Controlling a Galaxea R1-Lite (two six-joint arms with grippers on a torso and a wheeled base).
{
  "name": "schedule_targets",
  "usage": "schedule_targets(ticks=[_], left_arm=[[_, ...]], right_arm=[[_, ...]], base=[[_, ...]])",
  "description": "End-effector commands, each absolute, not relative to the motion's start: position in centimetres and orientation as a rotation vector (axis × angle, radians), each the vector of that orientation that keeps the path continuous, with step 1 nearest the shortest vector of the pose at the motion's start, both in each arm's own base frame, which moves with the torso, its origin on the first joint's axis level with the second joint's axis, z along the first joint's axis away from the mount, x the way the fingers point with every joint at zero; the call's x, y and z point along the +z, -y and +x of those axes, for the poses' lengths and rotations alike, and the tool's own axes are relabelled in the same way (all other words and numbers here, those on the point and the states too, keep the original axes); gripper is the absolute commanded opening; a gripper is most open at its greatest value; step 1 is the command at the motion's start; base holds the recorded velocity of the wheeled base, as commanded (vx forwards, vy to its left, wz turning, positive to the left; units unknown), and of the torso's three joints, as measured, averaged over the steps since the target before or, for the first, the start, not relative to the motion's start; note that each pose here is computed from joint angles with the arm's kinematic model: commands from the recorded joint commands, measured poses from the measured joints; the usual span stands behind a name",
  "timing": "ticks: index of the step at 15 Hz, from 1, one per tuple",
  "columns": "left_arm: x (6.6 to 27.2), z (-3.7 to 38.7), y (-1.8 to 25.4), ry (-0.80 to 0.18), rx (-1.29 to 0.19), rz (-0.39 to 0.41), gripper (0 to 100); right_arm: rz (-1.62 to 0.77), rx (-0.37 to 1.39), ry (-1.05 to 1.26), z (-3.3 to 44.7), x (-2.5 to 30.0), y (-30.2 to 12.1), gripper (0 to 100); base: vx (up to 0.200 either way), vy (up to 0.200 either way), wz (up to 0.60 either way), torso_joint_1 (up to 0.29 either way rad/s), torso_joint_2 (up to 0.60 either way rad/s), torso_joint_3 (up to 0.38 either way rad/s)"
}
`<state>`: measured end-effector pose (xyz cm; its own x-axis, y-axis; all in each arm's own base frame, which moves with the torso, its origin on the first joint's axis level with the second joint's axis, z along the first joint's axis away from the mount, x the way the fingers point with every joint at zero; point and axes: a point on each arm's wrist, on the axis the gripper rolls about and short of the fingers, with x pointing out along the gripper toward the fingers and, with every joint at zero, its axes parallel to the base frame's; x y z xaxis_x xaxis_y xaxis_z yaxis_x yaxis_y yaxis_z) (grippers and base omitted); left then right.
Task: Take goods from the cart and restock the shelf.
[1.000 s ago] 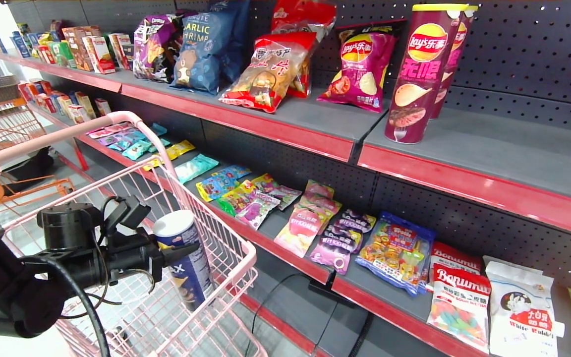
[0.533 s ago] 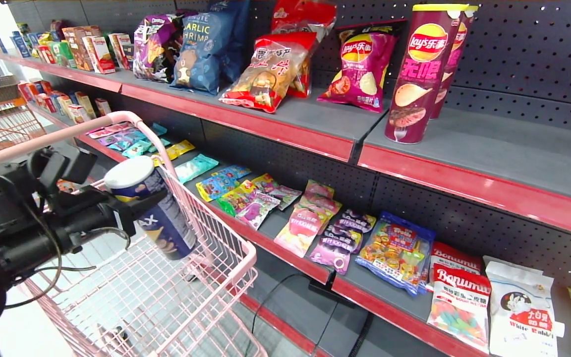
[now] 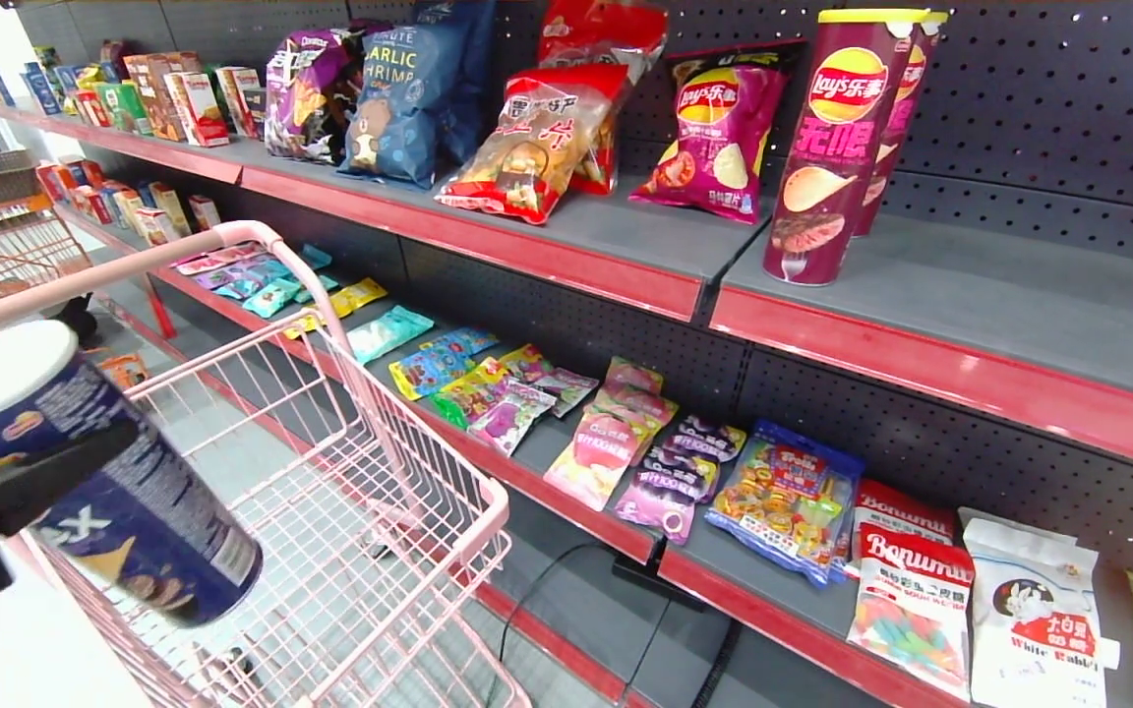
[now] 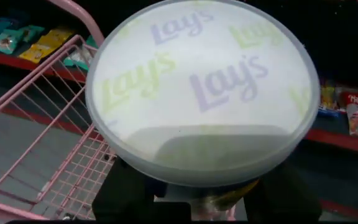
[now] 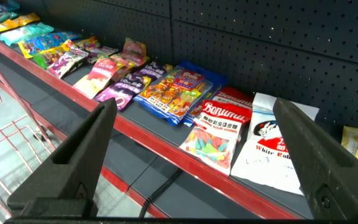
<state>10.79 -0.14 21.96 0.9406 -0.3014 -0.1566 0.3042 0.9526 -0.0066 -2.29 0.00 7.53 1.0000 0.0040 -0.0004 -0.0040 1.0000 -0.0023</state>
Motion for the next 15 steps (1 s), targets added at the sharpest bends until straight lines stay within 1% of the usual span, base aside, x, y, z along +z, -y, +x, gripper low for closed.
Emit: schedule_targets(ticks=[1, 2, 4, 7, 9, 15], left_arm=[[22.9, 2.2, 0.6, 0.005, -0.287, 0.054, 0], [22.6, 1.2, 0.7, 0.018, -0.29, 0.056, 0], [22.5, 0.5, 0.7, 0.031, -0.271, 0.064, 0], [22.6, 0.6, 0.4, 0.028, -0.108, 0.065, 0], [22.6, 0.6, 0.3, 0.025, -0.076, 0.064, 0], [22.7, 0.4, 0.3, 0.038, -0.077, 0.073, 0]], right_arm=[[-0.003, 0.005, -0.002, -2.3, 7.5, 0.0, 100], [-0.003, 0.005, -0.002, -2.3, 7.5, 0.0, 100], [-0.003, 0.005, -0.002, -2.3, 7.5, 0.0, 100], [-0.003, 0.005, -0.002, -2.3, 7.5, 0.0, 100], [-0.005, 0.005, -0.002, -2.3, 7.5, 0.0, 100], [-0.002, 0.006, -0.002, -2.3, 7.5, 0.0, 100]], base=[[0.0, 0.0, 0.0, 0.0, 0.0, 0.0], [0.0, 0.0, 0.0, 0.032, -0.1, -0.076], [0.0, 0.0, 0.0, 0.093, -0.33, -0.22], [0.0, 0.0, 0.0, 0.165, -0.47, -0.315], [0.0, 0.0, 0.0, 0.202, -0.53, -0.334], [0.0, 0.0, 0.0, 0.231, -0.58, -0.358]])
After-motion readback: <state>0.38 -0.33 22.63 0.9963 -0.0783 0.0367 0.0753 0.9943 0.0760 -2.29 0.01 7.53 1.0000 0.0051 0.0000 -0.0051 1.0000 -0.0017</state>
